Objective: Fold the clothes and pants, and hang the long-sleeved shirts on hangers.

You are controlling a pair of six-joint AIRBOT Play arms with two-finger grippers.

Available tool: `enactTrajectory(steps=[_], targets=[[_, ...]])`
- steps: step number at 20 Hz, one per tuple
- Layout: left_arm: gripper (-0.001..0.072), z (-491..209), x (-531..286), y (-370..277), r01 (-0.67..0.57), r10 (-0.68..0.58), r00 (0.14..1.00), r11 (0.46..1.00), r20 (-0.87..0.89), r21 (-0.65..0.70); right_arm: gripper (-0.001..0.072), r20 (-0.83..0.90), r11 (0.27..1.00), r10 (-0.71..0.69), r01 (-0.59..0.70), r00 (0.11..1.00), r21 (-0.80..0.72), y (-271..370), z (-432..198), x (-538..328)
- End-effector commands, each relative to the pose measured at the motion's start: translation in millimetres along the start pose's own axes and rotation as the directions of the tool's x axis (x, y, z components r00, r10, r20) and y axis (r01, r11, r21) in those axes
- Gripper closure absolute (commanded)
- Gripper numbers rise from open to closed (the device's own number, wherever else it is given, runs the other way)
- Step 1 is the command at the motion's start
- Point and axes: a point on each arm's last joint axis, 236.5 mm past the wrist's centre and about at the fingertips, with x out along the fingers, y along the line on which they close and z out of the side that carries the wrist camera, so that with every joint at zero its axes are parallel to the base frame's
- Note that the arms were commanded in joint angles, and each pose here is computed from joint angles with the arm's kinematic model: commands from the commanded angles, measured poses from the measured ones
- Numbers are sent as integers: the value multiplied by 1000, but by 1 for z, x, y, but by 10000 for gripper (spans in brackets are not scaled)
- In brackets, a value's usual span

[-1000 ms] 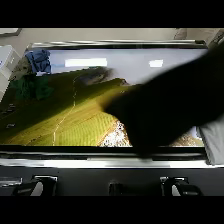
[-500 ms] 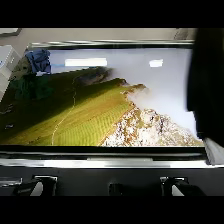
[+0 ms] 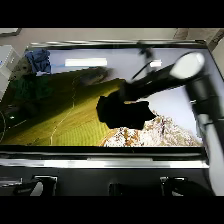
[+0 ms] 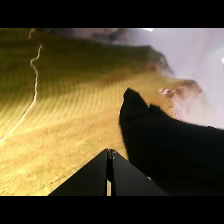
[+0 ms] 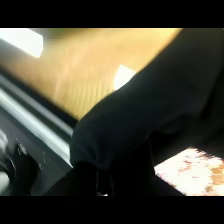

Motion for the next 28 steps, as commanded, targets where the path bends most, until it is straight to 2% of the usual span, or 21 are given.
enactTrajectory(steps=[1,3,4,5,6,7,8,10,11,13,15,16,19,22,25,28], targets=[[682,-13,10,16,-29,29,999,999,-20,-18,674,-138,1000,14,-16,990,-13,29,-59,126],[682,-8,11,17,-34,34,999,999,-1,-20,653,-180,999,49,-52,982,-11,50,-85,181],[681,-9,13,19,-36,36,999,999,-7,-23,494,-189,998,62,-61,980,11,54,-92,200],[681,-11,14,20,-38,37,999,999,-16,-27,193,-193,997,73,-63,978,54,53,-93,207],[679,-13,16,21,-40,39,999,999,-26,-31,66,-189,995,77,-64,979,72,49,-87,204],[658,-14,18,23,-43,42,999,998,-34,-35,63,-191,995,73,-60,979,77,42,-77,191],[578,-16,20,24,-44,42,998,998,-47,-39,32,-190,997,67,-56,980,60,30,-62,166],[138,-33,25,27,-44,37,992,998,-123,-54,7,-166,999,21,-13,986,48,-7,-29,93],[86,-49,29,29,-44,30,980,997,-195,-68,7,-135,998,-16,23,991,55,-32,-17,54],[70,-90,36,33,-52,9,925,993,-380,-103,9,-28,972,-183,185,983,142,-111,5,-26],[70,-132,40,44,-83,0,829,989,-560,-123,14,36,884,-383,354,923,306,-213,11,-92],[70,-149,41,50,-101,1,779,987,-627,-124,17,41,840,-411,361,911,406,-251,8,-109],[71,-189,46,58,-120,-17,681,984,-732,-134,17,-9,772,-312,259,950,581,-309,-13,-107],[71,-233,45,56,-128,-23,607,984,-795,-126,12,-64,752,-253,238,965,615,-334,-20,-71],[71,-259,53,47,-129,-57,607,977,-793,-170,8,-98,749,-232,242,968,617,-349,-20,-30],[77,-262,66,47,-146,-50,651,971,-757,-189,8,-88,787,-190,205,978,582,-346,-11,9]])
